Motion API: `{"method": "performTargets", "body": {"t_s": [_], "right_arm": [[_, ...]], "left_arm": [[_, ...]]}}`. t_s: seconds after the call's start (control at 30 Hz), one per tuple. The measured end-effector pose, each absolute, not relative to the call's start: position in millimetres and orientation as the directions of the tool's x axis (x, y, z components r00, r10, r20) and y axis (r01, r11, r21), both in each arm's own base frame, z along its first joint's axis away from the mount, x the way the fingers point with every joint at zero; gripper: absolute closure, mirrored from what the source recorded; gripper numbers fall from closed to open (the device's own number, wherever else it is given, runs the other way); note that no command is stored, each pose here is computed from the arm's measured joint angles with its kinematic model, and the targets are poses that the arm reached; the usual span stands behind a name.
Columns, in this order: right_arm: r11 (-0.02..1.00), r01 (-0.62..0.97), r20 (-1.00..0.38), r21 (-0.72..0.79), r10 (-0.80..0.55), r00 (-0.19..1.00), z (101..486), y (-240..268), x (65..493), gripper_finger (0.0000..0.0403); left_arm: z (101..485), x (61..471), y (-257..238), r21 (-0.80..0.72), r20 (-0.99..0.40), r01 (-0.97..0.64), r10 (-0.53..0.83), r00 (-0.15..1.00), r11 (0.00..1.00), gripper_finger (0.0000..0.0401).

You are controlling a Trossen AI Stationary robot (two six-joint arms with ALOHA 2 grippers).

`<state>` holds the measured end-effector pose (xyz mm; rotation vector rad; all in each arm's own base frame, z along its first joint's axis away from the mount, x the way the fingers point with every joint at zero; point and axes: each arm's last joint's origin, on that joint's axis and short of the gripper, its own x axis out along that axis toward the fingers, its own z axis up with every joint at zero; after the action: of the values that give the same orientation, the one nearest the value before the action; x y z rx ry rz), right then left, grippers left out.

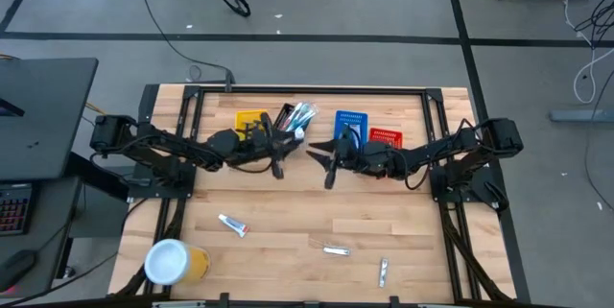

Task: Pick & Place Travel size toiletries
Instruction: Put the blue toothpaste into the blue bin

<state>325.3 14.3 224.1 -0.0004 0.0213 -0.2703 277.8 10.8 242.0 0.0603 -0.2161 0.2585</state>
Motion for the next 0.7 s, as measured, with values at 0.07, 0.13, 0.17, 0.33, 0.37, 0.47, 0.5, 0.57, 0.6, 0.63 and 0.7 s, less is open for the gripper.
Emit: {"method": "performTargets", "body": {"t_s": [0.07,0.13,0.17,0.33,0.37,0.47,0.5,0.57,0.6,0.63,0.7], "right_arm": [[0.958,0.288,-0.010,-0.009,-0.288,0.958,225,14,325,0.0293],[0.957,0.289,0.006,0.007,-0.289,0.957,227,13,325,0.0293],[0.957,0.290,0.007,0.017,-0.290,0.957,227,13,325,0.0293],[0.926,0.375,-0.003,0.042,-0.376,0.927,223,7,335,0.0293],[0.925,0.379,-0.006,0.037,-0.379,0.925,222,7,340,0.0293],[0.926,0.378,-0.016,0.003,-0.378,0.926,217,8,354,0.0293],[0.922,0.387,-0.019,-0.006,-0.387,0.922,216,8,357,0.0293],[0.905,0.424,-0.017,-0.010,-0.424,0.905,216,8,361,0.0293],[0.897,0.441,-0.017,-0.010,-0.441,0.897,215,7,361,0.0293],[0.895,0.446,-0.017,-0.007,-0.446,0.895,215,6,362,0.0293],[0.892,0.451,-0.018,0.010,-0.451,0.892,215,6,362,0.0293]], "left_arm": [[241,277,13,0.012,0.211,-0.344,0.334,0.919,0.939,0.0303],[241,276,15,-0.001,0.207,-0.398,0.390,0.897,0.917,0.0303],[241,276,15,-0.005,0.205,-0.413,0.405,0.891,0.911,0.0303],[246,279,15,-0.039,0.208,-0.409,0.408,0.889,0.912,0.0303],[248,281,15,-0.036,0.207,-0.410,0.408,0.889,0.911,0.0303],[250,284,16,-0.006,0.189,-0.416,0.410,0.892,0.909,0.0303],[251,284,16,0.000,0.187,-0.417,0.410,0.893,0.909,0.0303],[252,285,16,0.001,0.185,-0.418,0.411,0.893,0.908,0.0303],[251,285,16,0.005,0.177,-0.422,0.415,0.893,0.907,0.0303],[250,285,16,0.009,0.167,-0.437,0.429,0.887,0.899,0.0303],[248,285,17,0.013,0.148,-0.478,0.471,0.869,0.878,0.0303]]}}
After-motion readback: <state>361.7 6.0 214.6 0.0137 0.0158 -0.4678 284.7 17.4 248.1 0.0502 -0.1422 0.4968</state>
